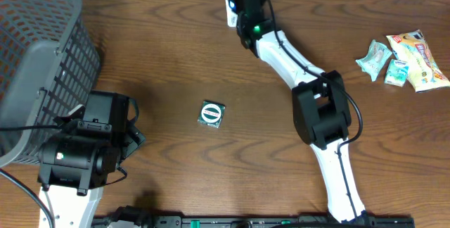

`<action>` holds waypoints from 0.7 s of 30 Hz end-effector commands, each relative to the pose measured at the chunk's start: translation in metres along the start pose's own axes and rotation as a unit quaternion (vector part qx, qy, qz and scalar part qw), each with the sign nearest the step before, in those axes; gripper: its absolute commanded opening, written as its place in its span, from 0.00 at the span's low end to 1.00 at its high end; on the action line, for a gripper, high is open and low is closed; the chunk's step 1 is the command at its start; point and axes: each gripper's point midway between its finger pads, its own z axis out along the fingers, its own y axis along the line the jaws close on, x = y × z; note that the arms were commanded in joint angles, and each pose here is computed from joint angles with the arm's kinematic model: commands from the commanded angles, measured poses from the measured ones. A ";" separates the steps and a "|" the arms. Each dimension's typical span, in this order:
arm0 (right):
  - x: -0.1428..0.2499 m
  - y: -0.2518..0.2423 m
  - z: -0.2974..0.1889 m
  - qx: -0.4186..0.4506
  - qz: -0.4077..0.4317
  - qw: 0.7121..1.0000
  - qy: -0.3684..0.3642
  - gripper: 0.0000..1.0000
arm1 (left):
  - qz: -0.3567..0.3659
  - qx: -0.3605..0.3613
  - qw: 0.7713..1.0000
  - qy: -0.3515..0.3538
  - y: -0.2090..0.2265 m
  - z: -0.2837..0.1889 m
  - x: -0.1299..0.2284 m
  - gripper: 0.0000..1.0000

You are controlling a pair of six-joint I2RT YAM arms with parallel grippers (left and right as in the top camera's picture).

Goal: Scan the item barcode
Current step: 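Raise the Kleenex box up against the scanner window with the right gripper, then carry the Kleenex box to the right edge and release it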

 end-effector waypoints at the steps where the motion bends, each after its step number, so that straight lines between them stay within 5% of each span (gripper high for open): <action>1: 0.046 -0.064 0.001 0.087 0.060 0.990 0.092 0.01 | -0.010 0.002 1.000 -0.012 0.001 -0.005 -0.005 0.98; 5: 0.100 -0.075 0.002 0.067 0.052 0.981 0.174 0.01 | -0.010 0.002 1.000 -0.012 0.001 -0.005 -0.005 0.98; 10: 0.172 -0.104 -0.010 0.060 0.139 0.953 0.264 0.01 | -0.010 0.002 1.000 -0.012 0.001 -0.005 -0.005 0.98; 21: 0.318 -0.159 -0.054 0.112 0.311 0.843 0.426 0.01 | -0.010 0.002 1.000 -0.013 0.001 -0.005 -0.005 0.97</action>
